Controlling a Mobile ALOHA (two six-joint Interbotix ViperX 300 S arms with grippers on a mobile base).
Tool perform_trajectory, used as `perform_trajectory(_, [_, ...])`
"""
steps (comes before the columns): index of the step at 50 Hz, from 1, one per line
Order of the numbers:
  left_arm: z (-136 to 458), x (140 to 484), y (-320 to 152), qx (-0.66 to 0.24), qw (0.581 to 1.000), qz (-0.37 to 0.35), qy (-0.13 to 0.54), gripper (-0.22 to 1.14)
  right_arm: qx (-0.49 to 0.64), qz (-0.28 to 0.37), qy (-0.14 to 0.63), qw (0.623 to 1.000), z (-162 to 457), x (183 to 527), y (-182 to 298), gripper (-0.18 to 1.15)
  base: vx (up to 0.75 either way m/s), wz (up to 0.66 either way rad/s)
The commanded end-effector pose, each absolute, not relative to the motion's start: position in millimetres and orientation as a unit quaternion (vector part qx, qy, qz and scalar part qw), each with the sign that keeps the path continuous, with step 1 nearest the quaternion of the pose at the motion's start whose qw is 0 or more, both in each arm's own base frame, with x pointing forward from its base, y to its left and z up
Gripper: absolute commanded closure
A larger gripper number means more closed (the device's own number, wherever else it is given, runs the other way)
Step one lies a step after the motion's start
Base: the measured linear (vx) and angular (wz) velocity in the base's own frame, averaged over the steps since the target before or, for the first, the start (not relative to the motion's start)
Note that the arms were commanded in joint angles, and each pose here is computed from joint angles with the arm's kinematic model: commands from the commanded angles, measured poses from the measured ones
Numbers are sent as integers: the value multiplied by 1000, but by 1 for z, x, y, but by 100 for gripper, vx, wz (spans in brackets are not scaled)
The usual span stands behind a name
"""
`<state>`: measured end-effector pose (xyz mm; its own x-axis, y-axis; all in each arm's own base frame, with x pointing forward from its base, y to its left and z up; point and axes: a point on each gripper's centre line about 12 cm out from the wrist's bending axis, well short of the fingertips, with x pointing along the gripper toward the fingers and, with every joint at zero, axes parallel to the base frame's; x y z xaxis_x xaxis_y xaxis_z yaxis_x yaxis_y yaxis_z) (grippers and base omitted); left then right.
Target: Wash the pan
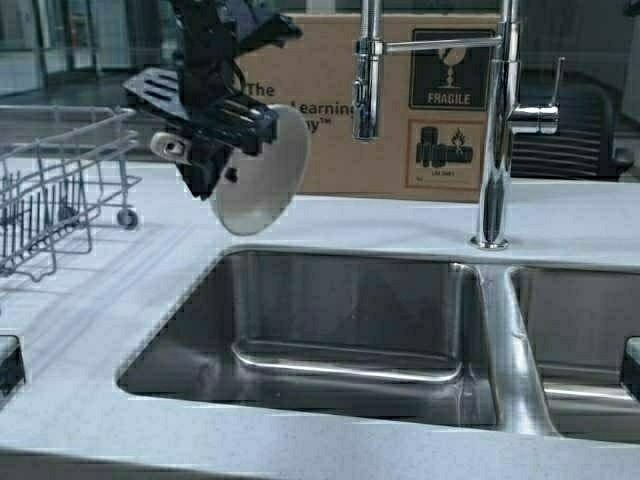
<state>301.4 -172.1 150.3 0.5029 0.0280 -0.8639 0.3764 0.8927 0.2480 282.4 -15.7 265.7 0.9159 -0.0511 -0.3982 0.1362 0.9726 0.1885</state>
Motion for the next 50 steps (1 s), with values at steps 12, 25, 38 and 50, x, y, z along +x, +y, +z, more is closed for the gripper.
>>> perform_trajectory(12, [235, 294, -147, 160, 895, -93, 406, 89, 107, -46, 187, 975, 273, 284, -15, 92, 0, 0])
perform_trajectory(25, [279, 295, -54, 100, 928, 8, 359, 89, 109, -46, 187, 975, 272, 285, -15, 92, 0, 0])
perform_trajectory(38, [282, 287, 3, 173, 907, 56, 379, 89, 105, -37, 198, 974, 267, 289, -9, 92, 0, 0])
perform_trajectory(50, [242, 286, 23, 201, 876, 61, 435, 89, 105, -37, 200, 973, 265, 289, -9, 92, 0, 0])
